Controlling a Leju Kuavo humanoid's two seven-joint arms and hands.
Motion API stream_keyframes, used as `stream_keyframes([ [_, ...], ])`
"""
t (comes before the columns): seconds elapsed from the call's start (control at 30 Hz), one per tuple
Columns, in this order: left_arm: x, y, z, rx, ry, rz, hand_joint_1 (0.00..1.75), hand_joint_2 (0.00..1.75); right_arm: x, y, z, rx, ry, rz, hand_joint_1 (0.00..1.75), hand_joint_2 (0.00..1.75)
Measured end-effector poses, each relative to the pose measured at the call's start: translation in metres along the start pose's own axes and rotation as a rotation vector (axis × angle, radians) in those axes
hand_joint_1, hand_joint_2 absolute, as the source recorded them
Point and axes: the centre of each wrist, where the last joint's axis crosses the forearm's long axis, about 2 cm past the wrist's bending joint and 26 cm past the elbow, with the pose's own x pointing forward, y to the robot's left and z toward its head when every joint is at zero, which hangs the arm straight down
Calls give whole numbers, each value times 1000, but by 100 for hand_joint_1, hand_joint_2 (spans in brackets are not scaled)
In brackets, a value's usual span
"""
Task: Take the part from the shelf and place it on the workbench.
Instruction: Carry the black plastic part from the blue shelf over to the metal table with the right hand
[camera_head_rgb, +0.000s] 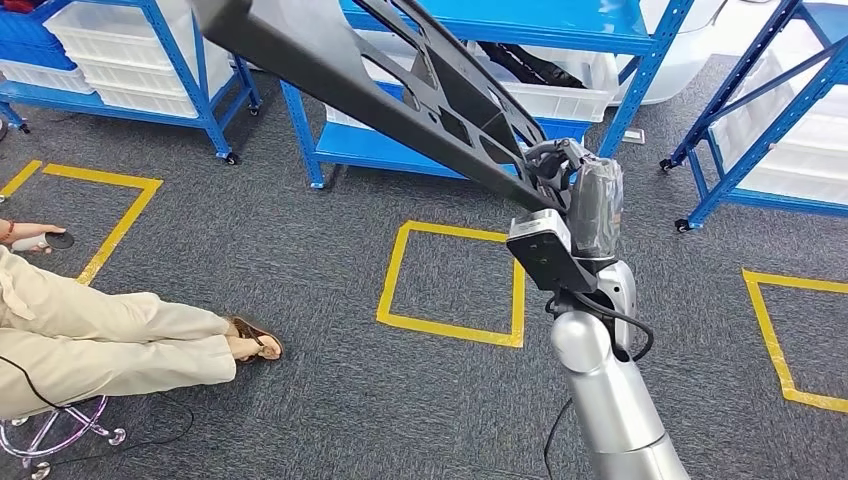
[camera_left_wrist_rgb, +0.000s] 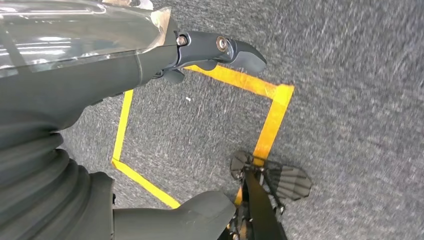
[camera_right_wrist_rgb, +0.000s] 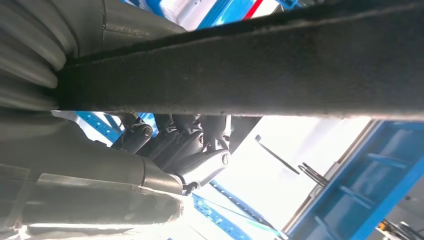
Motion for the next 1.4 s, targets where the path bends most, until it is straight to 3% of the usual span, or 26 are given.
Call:
stream_keyframes([
  [0.7, -1, 1, 0, 14, 4, 35, 0, 175, 4, 18, -5, 27, -26, 27, 175, 175],
  [1.13, -1, -2, 1, 2, 6, 2, 0, 175, -6, 20, 24, 37, 18, 68, 175, 175],
  [1.4, -3, -1, 1, 3, 10, 0, 0, 175, -6, 18, 26, 31, 17, 75, 175, 175],
])
